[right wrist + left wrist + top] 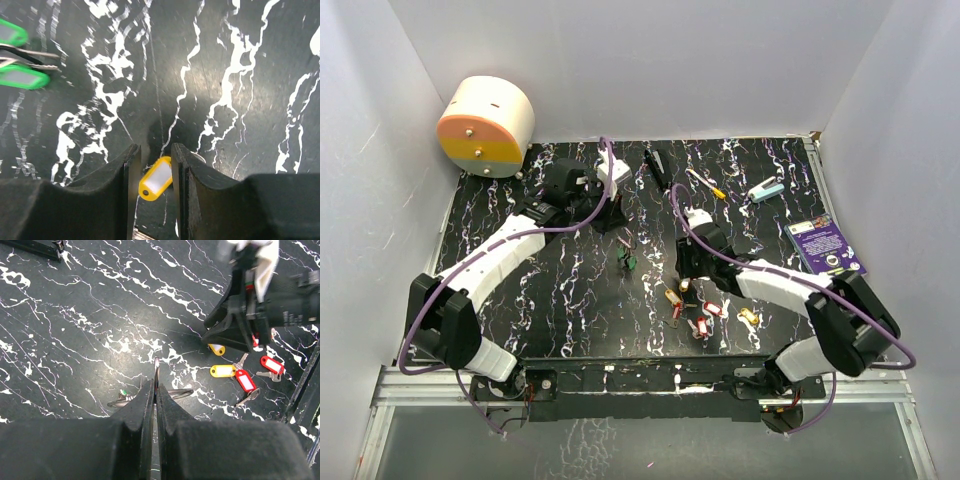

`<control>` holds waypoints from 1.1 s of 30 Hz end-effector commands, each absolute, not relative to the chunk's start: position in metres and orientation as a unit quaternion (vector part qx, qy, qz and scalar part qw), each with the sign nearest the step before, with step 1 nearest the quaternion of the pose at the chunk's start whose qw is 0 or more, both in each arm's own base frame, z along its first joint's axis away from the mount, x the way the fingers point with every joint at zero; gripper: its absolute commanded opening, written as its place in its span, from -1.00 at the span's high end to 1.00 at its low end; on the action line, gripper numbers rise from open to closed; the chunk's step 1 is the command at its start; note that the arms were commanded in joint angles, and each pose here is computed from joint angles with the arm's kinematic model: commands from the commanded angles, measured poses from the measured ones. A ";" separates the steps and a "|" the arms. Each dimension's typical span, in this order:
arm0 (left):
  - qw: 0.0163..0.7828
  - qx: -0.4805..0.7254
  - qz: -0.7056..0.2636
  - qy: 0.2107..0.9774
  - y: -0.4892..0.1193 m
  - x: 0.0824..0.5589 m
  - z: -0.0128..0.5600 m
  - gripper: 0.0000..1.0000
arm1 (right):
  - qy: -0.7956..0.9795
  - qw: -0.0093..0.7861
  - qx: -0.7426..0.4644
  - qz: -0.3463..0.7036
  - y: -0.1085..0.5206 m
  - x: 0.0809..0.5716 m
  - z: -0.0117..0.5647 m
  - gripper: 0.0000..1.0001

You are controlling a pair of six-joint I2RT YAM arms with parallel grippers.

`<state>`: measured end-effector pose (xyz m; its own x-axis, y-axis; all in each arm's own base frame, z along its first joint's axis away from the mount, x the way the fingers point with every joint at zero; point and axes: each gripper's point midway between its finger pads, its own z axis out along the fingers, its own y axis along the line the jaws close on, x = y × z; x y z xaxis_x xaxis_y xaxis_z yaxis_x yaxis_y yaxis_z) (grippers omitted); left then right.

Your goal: Put the keys on the keyring

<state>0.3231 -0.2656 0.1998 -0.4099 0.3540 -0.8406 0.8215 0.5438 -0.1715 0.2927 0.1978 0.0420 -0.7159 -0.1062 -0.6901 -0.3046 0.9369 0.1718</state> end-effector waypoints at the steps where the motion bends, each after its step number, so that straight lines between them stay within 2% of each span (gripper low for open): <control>1: 0.421 0.374 -0.312 0.765 -0.265 0.320 0.222 1.00 | 0.851 0.473 -0.116 0.195 0.214 0.312 0.106 0.29; 4: 0.418 0.375 -0.315 0.765 -0.266 0.320 0.221 1.00 | 0.848 0.485 -0.085 0.197 0.204 0.306 0.110 0.30; 9: 0.416 0.374 -0.317 0.766 -0.267 0.320 0.218 1.00 | 0.873 0.454 -0.029 0.178 0.190 0.298 0.091 0.34; 19: 0.414 0.372 -0.319 0.767 -0.267 0.320 0.217 1.00 | 0.886 0.431 -0.029 0.170 0.188 0.292 0.048 0.25; 33: 0.410 0.372 -0.324 0.767 -0.268 0.320 0.214 1.00 | 0.865 0.474 -0.036 0.162 0.181 0.297 0.063 0.23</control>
